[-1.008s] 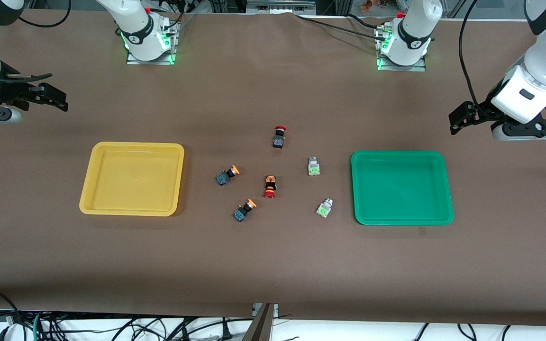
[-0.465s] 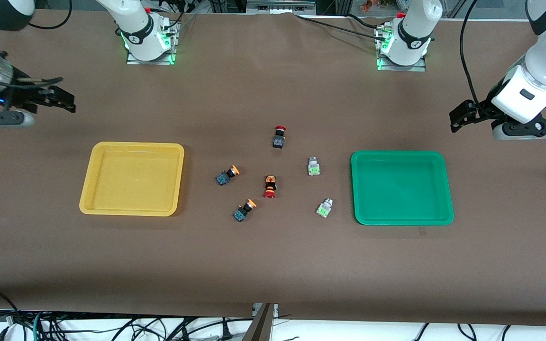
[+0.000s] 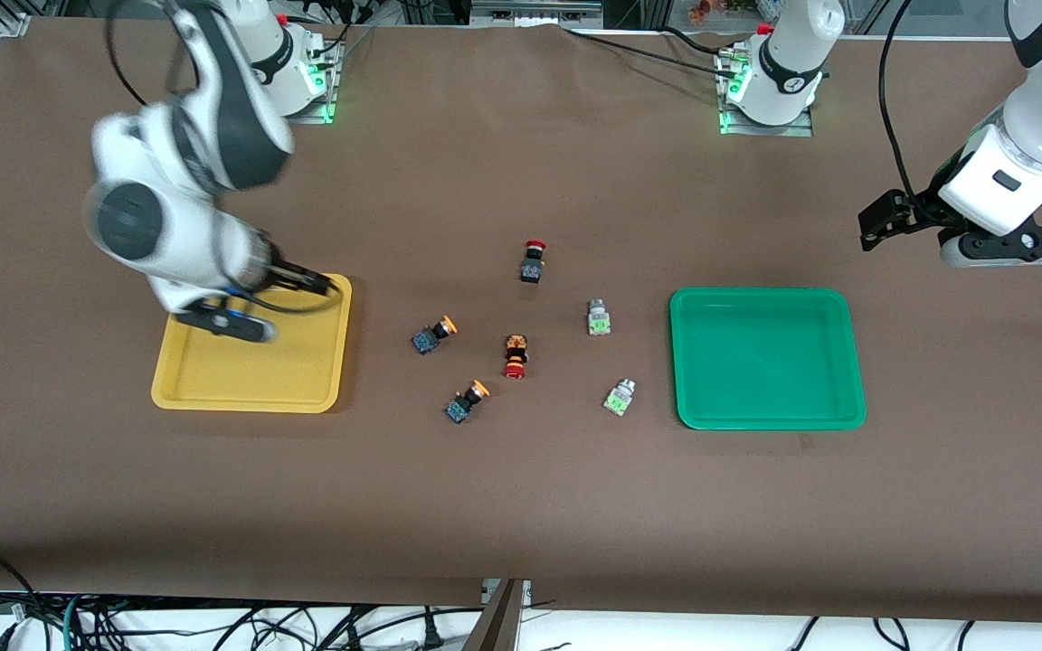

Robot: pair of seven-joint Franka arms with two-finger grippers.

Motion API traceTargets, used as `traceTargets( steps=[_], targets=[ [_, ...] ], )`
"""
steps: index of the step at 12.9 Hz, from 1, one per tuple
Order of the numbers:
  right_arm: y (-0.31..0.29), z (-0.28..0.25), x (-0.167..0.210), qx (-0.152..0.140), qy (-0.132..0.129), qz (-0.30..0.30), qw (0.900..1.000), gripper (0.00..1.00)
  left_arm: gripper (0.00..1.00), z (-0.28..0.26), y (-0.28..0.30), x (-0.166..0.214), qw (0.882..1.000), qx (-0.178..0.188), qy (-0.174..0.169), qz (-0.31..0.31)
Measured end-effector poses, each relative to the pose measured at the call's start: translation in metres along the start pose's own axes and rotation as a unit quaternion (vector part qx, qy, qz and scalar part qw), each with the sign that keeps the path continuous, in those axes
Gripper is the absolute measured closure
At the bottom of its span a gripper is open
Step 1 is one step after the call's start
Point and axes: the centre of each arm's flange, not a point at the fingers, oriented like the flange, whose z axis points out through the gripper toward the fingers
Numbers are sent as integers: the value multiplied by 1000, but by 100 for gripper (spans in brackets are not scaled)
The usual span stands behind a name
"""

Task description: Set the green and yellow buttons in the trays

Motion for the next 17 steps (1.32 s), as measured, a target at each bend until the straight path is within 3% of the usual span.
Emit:
traceTargets(
  steps=[4, 8, 10, 13, 15, 17],
  targets=[
    [-83, 84, 5, 36, -18, 126, 991, 0, 0, 0, 3, 0, 1000, 0, 0, 3],
    [-109, 131, 5, 46, -7, 202, 978, 0, 0, 1, 9, -1, 1000, 0, -2, 8],
    [-114, 152, 1, 38, -9, 211, 977, 1, 0, 27, 40, -3, 998, 8, -43, 37],
    [-123, 186, -5, 47, 4, 221, 974, 1, 0, 107, 127, -1, 988, 20, -109, 110],
    [-123, 188, -3, 49, 6, 223, 974, 17, 0, 167, 183, 8, 984, 16, -107, 143],
    [-120, 184, 3, 51, 13, 228, 972, 43, 0, 217, 227, 14, 987, 6, -84, 135]
  ],
)
